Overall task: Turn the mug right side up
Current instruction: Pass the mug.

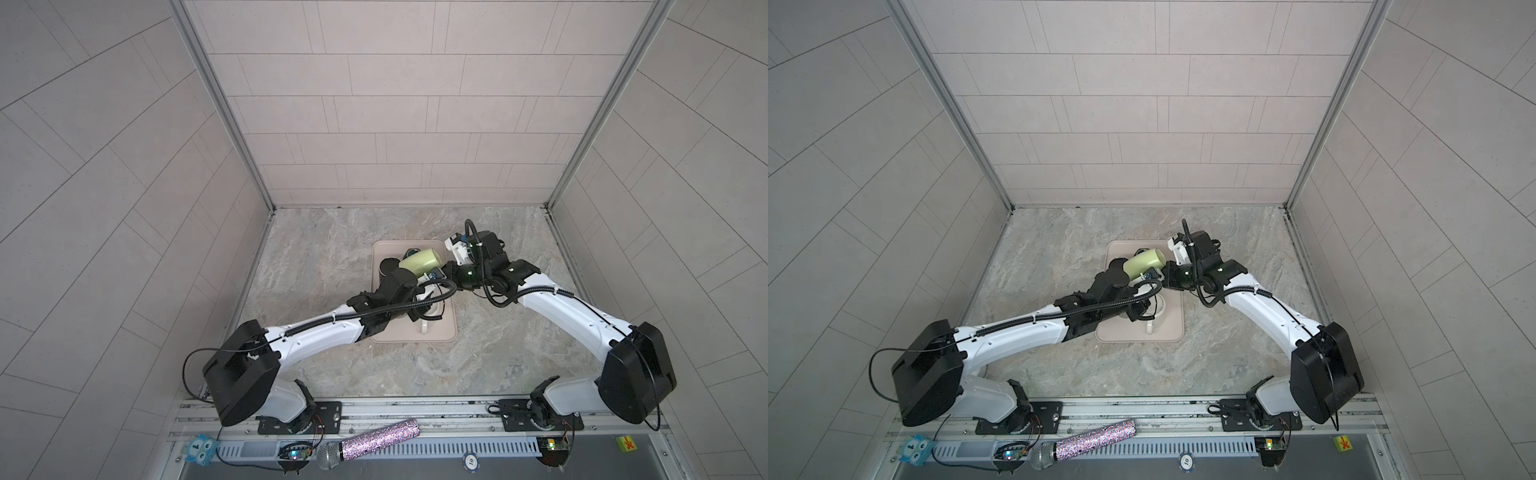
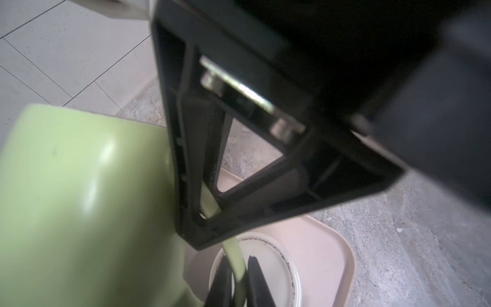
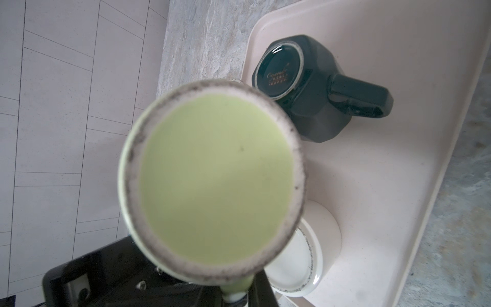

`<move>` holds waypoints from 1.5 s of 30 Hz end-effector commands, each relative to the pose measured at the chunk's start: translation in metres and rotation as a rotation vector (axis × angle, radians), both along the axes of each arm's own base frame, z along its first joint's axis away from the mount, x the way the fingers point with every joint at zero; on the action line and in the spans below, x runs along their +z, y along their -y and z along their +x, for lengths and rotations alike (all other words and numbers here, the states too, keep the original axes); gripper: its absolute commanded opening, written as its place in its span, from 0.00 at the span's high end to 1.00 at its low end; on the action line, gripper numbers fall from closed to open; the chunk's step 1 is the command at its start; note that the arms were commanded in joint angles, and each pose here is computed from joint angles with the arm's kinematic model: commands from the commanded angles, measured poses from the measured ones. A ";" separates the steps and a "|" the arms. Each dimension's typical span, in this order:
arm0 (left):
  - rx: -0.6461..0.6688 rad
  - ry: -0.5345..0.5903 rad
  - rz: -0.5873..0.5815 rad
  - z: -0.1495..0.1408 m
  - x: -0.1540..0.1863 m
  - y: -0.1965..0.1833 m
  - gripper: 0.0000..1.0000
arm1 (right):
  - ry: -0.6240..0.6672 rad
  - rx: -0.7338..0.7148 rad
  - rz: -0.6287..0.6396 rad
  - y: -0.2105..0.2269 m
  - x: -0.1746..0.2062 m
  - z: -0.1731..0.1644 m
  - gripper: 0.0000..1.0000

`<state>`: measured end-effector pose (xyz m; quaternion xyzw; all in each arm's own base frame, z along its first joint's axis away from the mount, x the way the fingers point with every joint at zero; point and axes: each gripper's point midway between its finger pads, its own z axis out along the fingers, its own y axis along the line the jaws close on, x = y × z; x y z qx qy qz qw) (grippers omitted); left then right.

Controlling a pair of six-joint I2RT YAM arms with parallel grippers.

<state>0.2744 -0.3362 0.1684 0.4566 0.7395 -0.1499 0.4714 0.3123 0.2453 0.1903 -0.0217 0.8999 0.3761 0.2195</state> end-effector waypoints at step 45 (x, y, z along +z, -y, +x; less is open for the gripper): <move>0.487 -0.398 -0.850 0.004 0.095 -0.064 0.33 | 0.469 -0.230 0.236 0.019 0.063 0.024 1.00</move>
